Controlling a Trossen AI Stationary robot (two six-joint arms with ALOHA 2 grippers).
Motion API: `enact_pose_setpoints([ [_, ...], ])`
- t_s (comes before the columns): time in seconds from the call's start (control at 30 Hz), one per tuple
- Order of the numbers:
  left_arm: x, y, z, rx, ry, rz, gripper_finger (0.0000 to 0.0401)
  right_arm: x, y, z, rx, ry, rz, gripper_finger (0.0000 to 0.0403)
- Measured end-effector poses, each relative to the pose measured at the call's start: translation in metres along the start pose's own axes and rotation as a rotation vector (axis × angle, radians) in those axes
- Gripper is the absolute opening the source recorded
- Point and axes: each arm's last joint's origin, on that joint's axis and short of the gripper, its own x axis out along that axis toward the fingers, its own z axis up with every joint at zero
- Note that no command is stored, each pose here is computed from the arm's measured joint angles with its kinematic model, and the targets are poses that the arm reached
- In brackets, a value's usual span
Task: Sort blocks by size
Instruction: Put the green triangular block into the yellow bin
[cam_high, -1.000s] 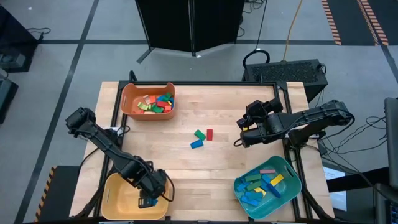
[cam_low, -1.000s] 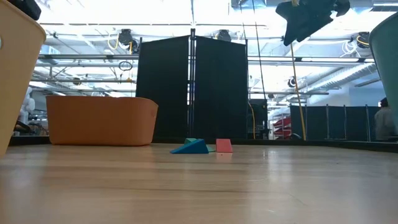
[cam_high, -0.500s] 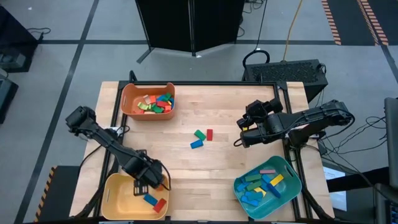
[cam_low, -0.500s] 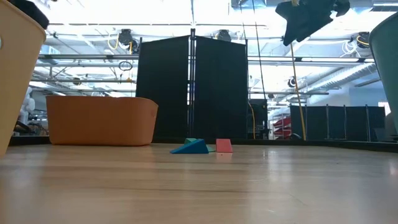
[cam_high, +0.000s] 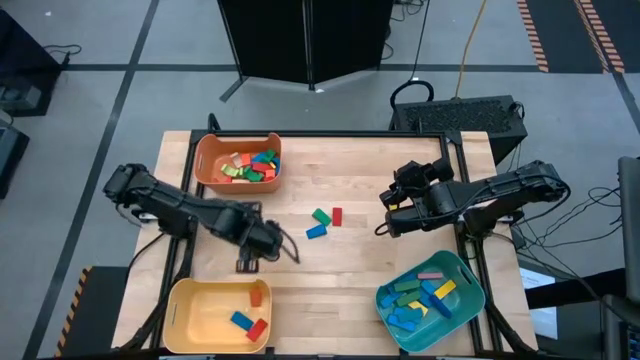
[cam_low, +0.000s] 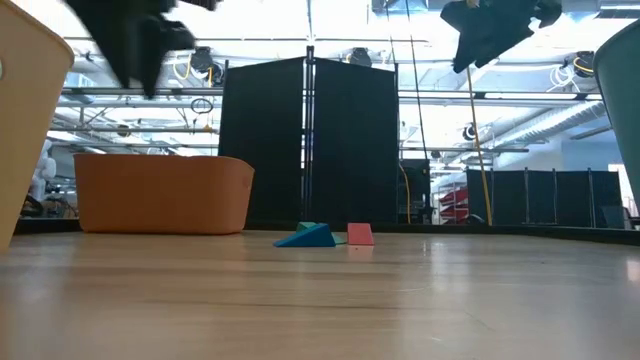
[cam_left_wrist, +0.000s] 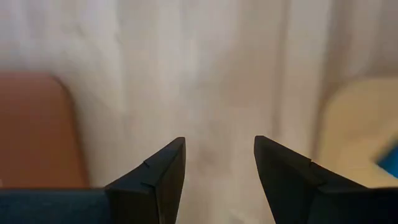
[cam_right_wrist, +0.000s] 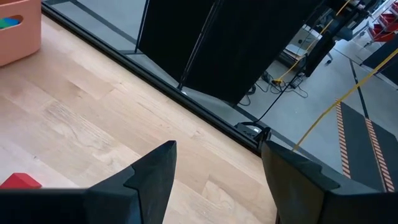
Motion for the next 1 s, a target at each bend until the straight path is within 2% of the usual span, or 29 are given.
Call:
enact_pose_setpoints([
  [0.13,0.004,0.022,0.018,0.099,-0.118,0.038,0.0192,0.000,0.000,0.000,-0.002,0.000,0.000,0.0224],
  [0.3,0.008,0.042,0.051,0.210,-0.342,0.054,0.0192,0.000,0.000,0.000,-0.003,0.000,0.000,0.0224],
  [0.4,0.016,0.053,0.067,0.263,-0.412,0.052,0.0192,0.000,0.000,0.000,-0.004,0.001,0.000,0.0224],
  [0.73,0.082,0.086,0.099,0.323,-0.307,0.054,0.0192,0.000,0.000,0.000,-0.015,0.003,0.000,0.0224],
  [1.0,0.116,0.101,0.112,0.360,-0.293,0.072,0.0192,0.000,0.000,0.000,-0.024,0.004,0.000,0.0224],
])
